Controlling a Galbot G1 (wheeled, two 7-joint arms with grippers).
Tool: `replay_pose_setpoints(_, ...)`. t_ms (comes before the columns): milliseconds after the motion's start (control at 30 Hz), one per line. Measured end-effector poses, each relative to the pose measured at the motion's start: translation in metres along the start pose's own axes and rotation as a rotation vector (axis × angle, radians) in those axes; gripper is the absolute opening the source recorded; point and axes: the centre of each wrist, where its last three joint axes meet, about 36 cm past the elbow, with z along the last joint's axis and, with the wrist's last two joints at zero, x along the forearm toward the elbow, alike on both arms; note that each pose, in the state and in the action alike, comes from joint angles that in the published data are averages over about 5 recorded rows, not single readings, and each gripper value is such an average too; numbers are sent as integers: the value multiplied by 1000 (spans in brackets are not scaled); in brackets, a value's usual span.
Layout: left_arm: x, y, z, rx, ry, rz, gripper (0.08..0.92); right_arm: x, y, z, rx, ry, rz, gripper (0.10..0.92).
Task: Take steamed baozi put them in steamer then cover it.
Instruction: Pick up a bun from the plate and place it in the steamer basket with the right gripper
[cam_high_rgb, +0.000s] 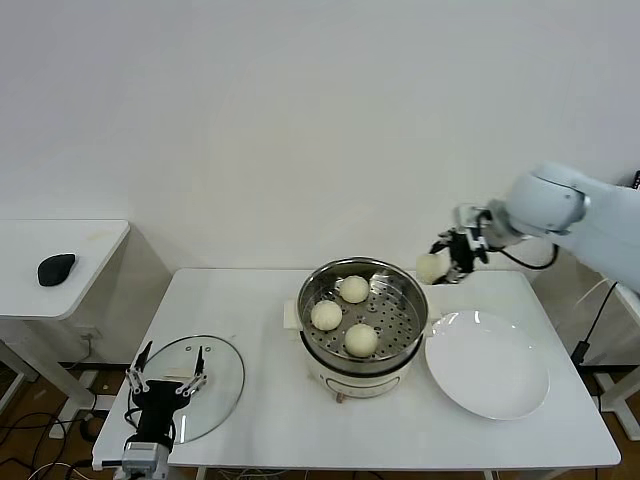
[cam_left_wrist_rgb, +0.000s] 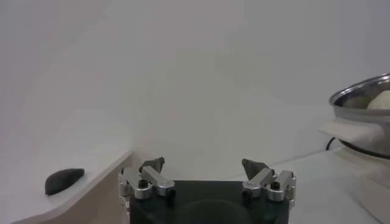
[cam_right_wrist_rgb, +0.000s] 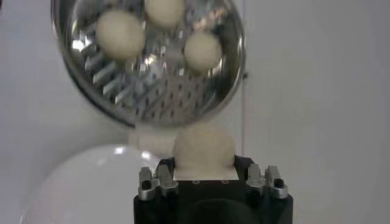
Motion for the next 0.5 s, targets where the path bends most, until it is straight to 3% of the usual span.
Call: replay_pose_setpoints(500,-1,1,1,1,5,-11,823,-76,10,-46,-24,24,-96,603)
